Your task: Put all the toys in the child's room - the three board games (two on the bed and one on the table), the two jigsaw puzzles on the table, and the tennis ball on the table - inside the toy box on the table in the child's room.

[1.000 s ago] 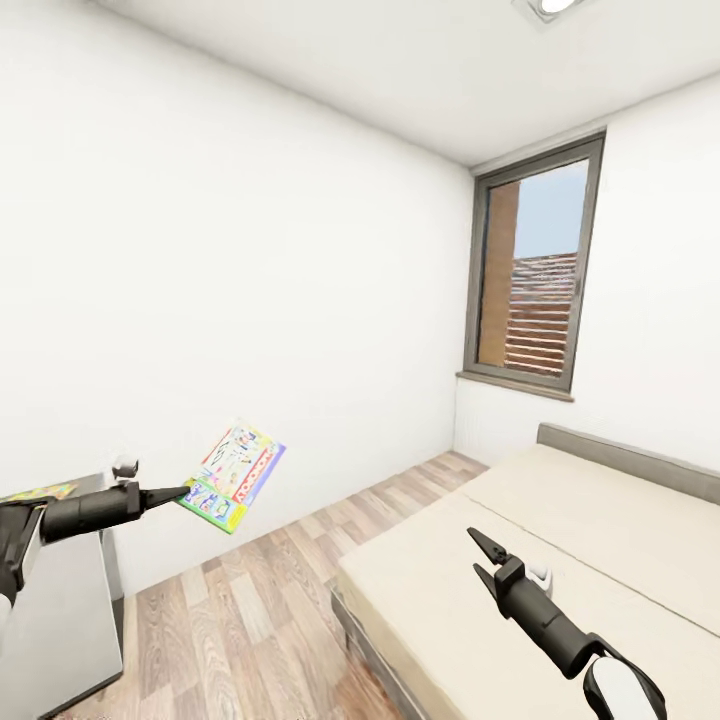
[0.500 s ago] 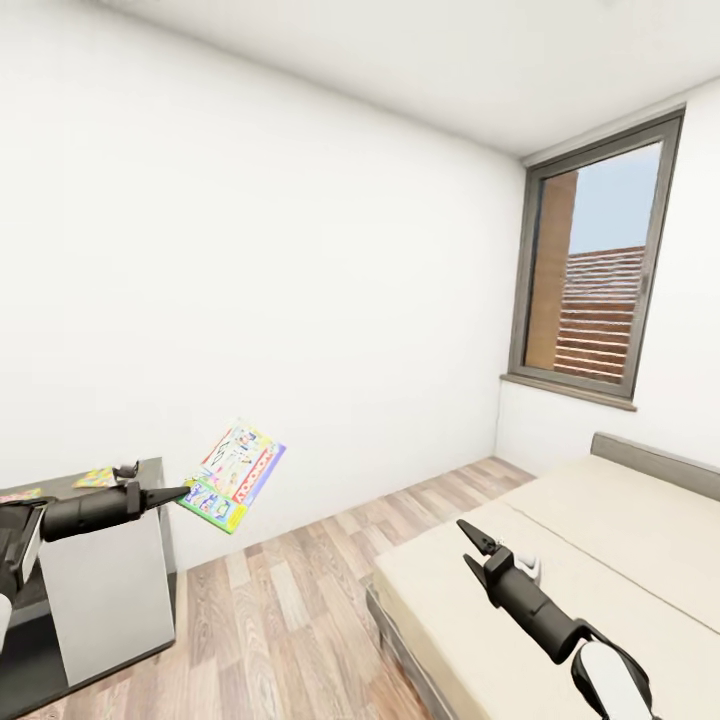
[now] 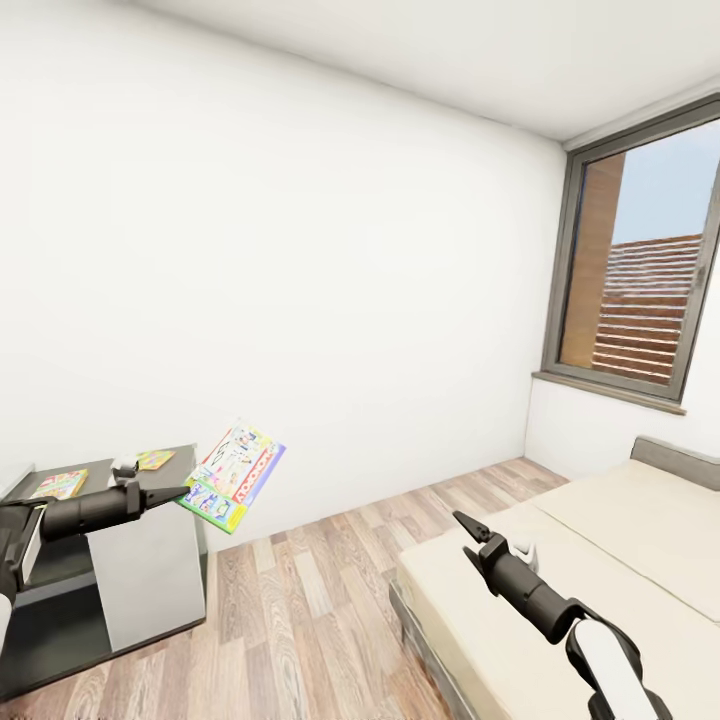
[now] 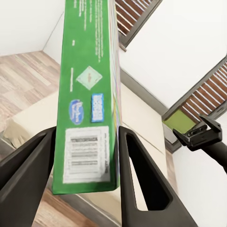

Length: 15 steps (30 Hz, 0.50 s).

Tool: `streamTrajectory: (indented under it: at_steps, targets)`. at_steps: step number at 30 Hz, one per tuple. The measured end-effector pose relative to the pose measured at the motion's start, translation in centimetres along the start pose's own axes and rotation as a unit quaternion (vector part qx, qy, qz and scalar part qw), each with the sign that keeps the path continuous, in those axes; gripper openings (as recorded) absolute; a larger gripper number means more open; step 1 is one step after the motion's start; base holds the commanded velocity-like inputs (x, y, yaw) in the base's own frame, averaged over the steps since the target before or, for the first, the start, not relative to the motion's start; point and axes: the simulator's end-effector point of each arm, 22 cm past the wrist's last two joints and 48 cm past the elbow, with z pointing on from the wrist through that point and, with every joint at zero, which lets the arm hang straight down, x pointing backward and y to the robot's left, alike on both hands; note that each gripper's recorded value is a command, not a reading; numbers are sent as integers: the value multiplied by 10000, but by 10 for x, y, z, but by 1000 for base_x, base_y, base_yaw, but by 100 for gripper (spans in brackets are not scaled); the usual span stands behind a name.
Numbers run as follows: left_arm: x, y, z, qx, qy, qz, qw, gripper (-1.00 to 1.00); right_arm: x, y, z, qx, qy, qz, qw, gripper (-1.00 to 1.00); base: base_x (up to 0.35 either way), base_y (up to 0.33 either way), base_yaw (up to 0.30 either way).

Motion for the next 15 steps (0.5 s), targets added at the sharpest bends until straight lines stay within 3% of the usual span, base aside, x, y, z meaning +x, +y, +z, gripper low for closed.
streamTrajectory:
  at_steps: [15]
  targets:
    - [6,11,1,-54,45,-93,9999,-100,2,-14,2,137,39,42,9999,100,0,0,110]
